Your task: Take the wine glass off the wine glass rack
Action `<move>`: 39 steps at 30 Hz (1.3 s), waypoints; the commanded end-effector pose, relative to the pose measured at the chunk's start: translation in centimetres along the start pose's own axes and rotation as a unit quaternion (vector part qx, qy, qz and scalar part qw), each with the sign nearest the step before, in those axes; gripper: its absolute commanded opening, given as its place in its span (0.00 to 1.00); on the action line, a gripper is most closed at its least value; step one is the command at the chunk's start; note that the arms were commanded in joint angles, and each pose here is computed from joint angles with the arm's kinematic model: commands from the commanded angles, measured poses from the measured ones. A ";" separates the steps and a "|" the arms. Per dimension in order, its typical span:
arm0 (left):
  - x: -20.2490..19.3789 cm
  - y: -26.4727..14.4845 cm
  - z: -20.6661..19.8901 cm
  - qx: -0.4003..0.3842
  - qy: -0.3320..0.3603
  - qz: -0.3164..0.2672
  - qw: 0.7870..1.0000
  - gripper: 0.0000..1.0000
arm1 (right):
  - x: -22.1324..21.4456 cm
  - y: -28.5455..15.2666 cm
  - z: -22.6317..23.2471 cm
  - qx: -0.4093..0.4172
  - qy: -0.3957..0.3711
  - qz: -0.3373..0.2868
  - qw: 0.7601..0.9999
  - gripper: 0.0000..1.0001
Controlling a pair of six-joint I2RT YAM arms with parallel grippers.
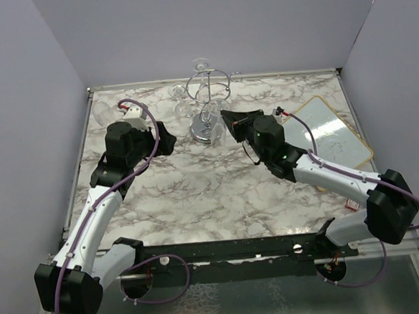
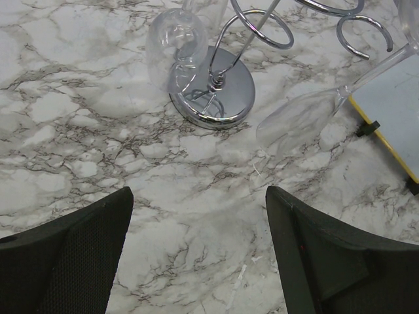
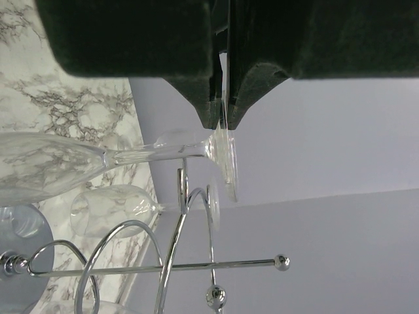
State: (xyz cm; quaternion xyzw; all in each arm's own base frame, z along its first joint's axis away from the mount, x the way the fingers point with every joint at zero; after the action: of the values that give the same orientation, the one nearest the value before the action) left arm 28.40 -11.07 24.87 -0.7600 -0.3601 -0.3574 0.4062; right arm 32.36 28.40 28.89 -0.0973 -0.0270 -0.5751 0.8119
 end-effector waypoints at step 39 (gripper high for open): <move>-0.1 -2.7 -9.1 -0.263 -0.242 0.079 0.931 0.91 | -1.7 -10.3 -2.5 0.137 -0.134 0.175 0.966 0.01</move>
State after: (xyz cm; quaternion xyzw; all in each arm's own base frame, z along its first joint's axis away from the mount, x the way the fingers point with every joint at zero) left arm 25.31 -16.14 26.23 -0.8945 -0.3080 -0.2337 0.2244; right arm 23.08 25.81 25.39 -0.1135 -0.1523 -0.4241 0.8855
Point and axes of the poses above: each gripper's point midway between its finger pads, its own y axis out along the fingers, its own z axis along the line the jaws close on, x = y × z, the point moved 4 cm from there along -y, back along the fingers, and after that the axes turned 6 degrees about -y, right-handed, at the moved point
